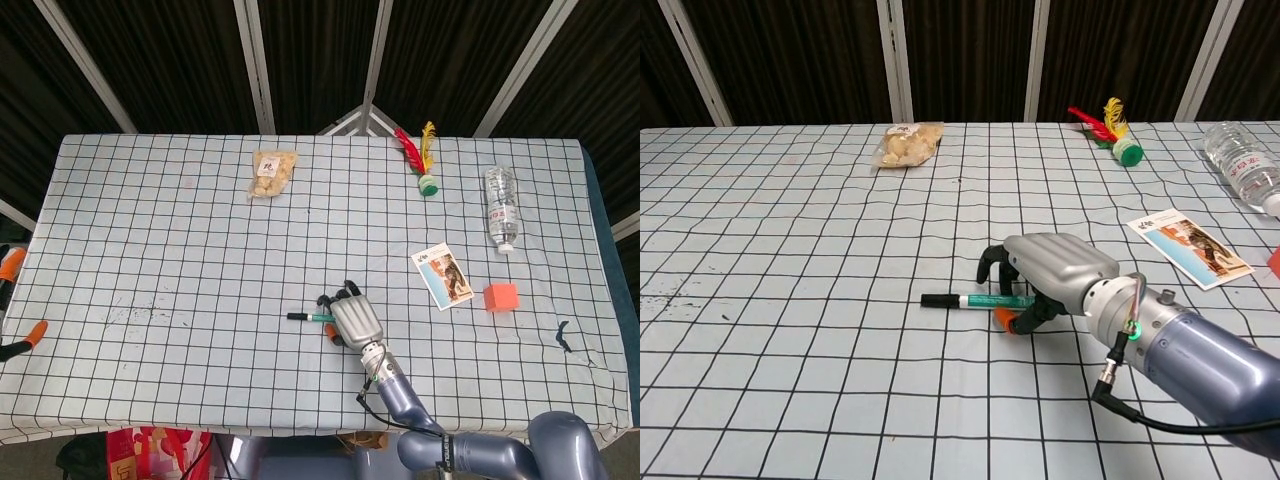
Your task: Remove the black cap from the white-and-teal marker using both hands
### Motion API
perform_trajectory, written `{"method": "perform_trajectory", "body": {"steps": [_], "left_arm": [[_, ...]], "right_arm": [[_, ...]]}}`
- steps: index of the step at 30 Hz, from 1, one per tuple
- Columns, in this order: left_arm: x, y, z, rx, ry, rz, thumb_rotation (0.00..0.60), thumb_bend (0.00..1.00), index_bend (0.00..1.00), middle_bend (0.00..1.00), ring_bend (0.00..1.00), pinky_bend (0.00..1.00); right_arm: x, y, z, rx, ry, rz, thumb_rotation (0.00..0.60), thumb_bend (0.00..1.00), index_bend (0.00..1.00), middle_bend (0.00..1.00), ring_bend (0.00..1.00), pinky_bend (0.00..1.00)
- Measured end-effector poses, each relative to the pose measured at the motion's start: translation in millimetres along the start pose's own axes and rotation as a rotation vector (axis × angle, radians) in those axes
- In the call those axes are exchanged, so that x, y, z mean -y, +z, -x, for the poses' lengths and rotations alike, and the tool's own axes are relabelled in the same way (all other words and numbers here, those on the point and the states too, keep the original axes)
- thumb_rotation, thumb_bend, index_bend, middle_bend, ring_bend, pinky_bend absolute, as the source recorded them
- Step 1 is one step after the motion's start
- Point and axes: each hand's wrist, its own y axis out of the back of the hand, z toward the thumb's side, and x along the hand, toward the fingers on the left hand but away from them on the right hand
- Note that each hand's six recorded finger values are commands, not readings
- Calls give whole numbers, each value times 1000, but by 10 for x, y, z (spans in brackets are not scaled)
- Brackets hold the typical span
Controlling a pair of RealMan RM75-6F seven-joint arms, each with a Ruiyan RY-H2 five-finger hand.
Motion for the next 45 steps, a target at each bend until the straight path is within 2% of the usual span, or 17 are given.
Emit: {"method": "perform_trajectory", "body": {"steps": [13,18,22,30,34,40,45], "left_arm": [[0,-51,1,-15,2,2,600,343,35,0,0,0],[-4,-58,0,-16,4,4,600,344,35,0,0,0],[-13,-68,-6,-19,6,6,600,343,35,0,0,0],[-17,-51,-18,-11,6,4,600,343,35,0,0,0],[-20,-11,-23,1,9,-1,600,343,35,0,0,0],[-28,48,-45,15,14,1,600,343,35,0,0,0],[-22,103,-55,33,16,5,600,344,35,0,0,0]], "right_arm": [[-7,3,-25,-35,-29,23,600,485,495,576,422,121],[-5,2,-35,-49,-41,30,600,491,500,578,419,121],[35,-4,-44,-50,-23,26,600,499,503,583,426,121],[-2,2,-62,-57,-45,14,600,559,628,652,496,121],[-133,4,-77,-68,-83,55,600,562,641,660,505,121],[-520,-44,-133,-88,-168,96,600,562,646,664,509,121],[-805,-84,-222,-105,-209,108,600,562,656,664,509,121]]}}
